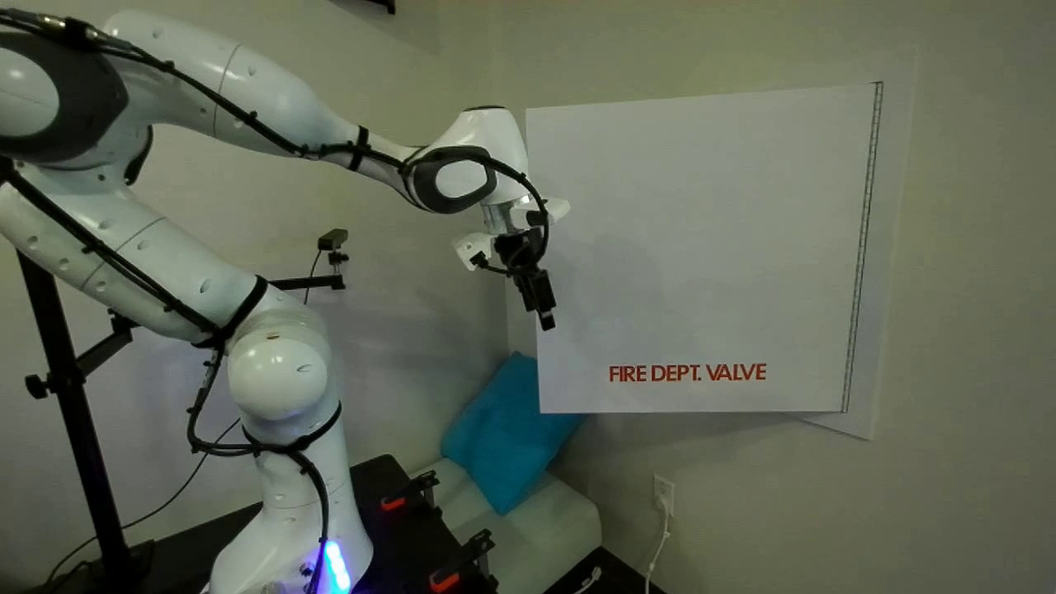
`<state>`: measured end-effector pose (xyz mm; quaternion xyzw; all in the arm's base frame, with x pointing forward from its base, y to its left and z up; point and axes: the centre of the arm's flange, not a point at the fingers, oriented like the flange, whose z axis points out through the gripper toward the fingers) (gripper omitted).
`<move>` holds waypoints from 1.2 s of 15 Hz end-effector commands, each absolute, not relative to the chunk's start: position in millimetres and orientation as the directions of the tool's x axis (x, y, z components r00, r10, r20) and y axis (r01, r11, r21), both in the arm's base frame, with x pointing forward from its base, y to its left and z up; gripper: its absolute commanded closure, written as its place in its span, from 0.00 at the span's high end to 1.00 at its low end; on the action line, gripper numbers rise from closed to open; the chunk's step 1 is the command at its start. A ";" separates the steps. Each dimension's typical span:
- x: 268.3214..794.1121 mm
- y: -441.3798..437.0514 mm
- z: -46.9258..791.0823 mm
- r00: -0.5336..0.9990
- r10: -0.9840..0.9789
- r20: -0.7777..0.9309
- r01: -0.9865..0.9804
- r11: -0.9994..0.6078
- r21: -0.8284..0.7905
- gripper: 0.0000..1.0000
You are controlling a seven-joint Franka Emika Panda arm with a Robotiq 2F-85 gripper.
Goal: Open the door to the fire department valve fully
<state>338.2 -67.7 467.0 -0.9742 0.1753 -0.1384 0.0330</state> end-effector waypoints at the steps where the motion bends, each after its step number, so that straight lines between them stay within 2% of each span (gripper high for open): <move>1: 325.2 -26.7 482.1 0.932 -0.301 0.202 -0.293 -0.954 -0.066 1.00; 11: 373.2 145.7 518.5 0.943 -0.198 0.267 -0.219 -0.974 0.051 1.00; 18: 441.5 242.7 529.3 0.910 -0.116 0.397 -0.241 -0.929 0.280 1.00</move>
